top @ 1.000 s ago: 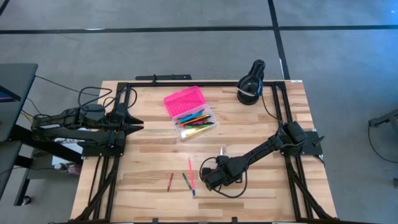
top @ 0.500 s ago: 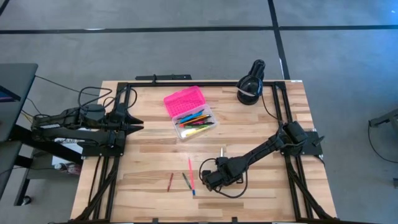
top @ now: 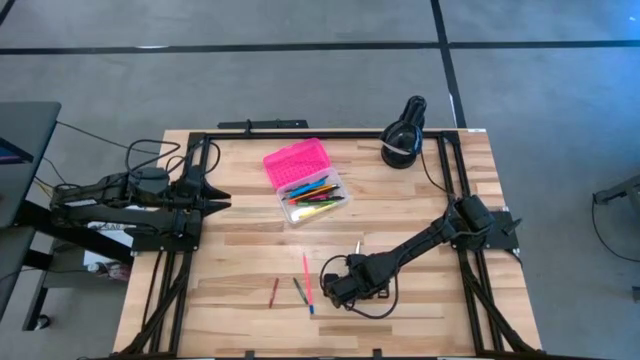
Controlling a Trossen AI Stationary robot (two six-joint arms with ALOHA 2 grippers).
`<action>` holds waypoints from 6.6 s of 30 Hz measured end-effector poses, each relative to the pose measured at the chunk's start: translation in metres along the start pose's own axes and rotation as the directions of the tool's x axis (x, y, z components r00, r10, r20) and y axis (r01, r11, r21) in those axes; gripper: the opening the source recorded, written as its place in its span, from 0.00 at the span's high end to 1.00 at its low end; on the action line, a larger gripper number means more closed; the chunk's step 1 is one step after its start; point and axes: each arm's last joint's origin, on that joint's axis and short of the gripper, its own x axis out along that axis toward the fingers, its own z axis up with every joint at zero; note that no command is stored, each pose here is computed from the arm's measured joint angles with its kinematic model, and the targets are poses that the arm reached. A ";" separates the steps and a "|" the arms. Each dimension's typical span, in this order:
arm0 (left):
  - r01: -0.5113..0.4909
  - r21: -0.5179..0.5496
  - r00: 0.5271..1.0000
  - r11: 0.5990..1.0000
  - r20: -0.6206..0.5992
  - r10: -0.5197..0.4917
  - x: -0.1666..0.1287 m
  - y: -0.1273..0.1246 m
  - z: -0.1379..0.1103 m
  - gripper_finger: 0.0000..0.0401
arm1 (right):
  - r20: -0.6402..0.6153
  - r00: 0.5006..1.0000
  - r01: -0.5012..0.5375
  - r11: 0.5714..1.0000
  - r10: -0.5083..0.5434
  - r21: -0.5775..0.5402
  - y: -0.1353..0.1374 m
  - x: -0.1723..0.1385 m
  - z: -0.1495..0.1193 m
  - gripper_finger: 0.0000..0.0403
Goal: Pick & place school supplies into a supply box
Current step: Put the blue scissors into the pink supply box
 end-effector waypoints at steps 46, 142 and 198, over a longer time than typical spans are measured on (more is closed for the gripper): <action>-0.030 0.036 1.000 0.999 0.005 0.030 0.000 0.001 0.000 0.70 | -0.133 0.946 0.259 0.937 -0.295 -0.233 -0.010 -0.018 0.012 0.65; -0.089 -0.006 0.995 0.996 0.044 0.089 0.000 0.002 0.002 0.70 | -0.012 0.994 0.098 0.923 -0.111 -0.371 0.001 -0.033 0.028 0.61; -0.087 -0.057 0.995 0.995 0.045 0.090 0.000 0.002 0.002 0.70 | 0.013 0.981 0.185 0.926 -0.191 -0.330 -0.029 -0.002 0.036 0.83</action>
